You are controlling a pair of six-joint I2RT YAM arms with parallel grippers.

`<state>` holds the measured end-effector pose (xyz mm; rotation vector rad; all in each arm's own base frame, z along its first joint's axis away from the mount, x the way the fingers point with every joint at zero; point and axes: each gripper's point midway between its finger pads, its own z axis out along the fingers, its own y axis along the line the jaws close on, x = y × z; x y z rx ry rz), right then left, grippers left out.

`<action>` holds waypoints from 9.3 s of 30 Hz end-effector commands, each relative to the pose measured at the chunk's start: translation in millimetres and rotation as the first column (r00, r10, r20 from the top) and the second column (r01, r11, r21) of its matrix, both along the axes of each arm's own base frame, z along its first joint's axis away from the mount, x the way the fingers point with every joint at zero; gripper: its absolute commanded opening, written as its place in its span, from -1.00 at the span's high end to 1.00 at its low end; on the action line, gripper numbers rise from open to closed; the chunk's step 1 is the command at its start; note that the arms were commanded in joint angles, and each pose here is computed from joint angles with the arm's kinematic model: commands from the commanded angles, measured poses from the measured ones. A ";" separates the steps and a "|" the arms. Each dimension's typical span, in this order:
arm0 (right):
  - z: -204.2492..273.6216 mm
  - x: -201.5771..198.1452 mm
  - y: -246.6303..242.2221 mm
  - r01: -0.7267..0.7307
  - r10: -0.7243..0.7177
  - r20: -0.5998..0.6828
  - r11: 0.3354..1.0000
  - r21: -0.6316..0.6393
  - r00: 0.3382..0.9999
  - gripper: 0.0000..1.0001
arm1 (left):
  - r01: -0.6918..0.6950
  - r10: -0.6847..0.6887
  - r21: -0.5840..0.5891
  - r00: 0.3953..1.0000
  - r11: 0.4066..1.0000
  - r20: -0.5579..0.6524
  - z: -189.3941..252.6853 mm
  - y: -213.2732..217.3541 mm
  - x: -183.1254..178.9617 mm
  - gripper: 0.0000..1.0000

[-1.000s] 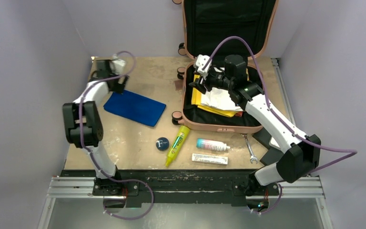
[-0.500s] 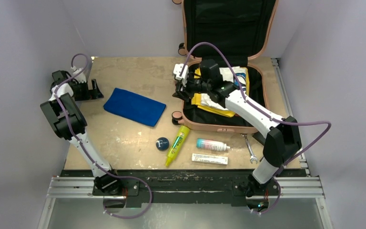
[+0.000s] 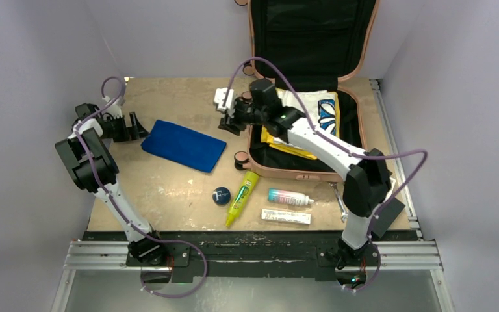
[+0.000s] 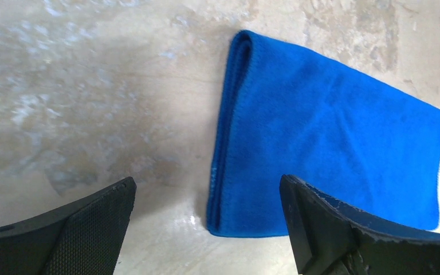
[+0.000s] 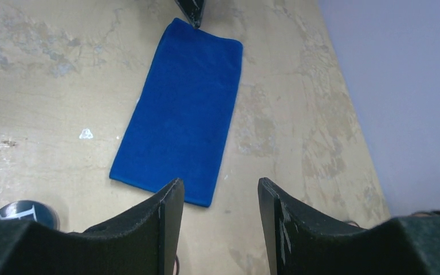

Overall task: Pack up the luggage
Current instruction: Move the clothes to the center of the board, then pick up the clothes at the center of the board, then place the clothes in the luggage.

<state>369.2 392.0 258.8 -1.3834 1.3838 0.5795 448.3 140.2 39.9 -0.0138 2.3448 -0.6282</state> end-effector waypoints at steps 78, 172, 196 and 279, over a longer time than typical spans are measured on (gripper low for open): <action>-152.5 -35.9 147.9 -0.158 0.138 -0.149 0.978 -0.135 0.979 1.00 | 0.039 -0.045 -0.068 0.996 0.997 -0.079 -10.8 -71.8 -69.9 -0.99; -110.0 -18.7 230.9 -0.186 0.186 -0.008 0.982 0.028 0.982 1.00 | -0.138 0.116 -0.052 0.946 0.989 -0.303 -65.9 -67.8 -103.2 -0.99; -101.7 -25.7 241.4 -0.214 0.218 -0.035 0.973 0.080 0.975 1.00 | -0.096 0.032 -0.133 0.906 0.986 -0.421 -92.8 -103.3 -117.8 -0.76; 45.8 64.5 -295.0 0.652 -0.671 0.090 0.738 0.174 0.736 -0.98 | 0.481 -0.861 0.734 0.420 0.480 0.287 346.6 -432.7 -194.7 1.00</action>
